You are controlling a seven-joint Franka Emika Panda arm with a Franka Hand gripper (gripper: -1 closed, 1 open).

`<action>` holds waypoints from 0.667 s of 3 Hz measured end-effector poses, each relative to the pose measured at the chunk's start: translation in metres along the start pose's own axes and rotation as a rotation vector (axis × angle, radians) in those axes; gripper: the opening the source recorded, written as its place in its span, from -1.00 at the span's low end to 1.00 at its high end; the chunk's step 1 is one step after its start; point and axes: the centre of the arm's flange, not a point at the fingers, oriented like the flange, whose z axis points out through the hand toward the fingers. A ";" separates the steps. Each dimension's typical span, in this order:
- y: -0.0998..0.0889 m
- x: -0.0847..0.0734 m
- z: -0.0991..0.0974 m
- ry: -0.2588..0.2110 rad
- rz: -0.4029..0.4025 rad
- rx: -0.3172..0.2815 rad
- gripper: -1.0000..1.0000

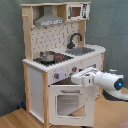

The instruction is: Play with the kitchen

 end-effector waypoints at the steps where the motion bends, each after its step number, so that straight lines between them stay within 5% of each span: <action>1: -0.002 0.008 0.027 -0.001 -0.034 -0.001 1.00; 2: -0.007 0.024 0.053 0.013 -0.059 -0.002 1.00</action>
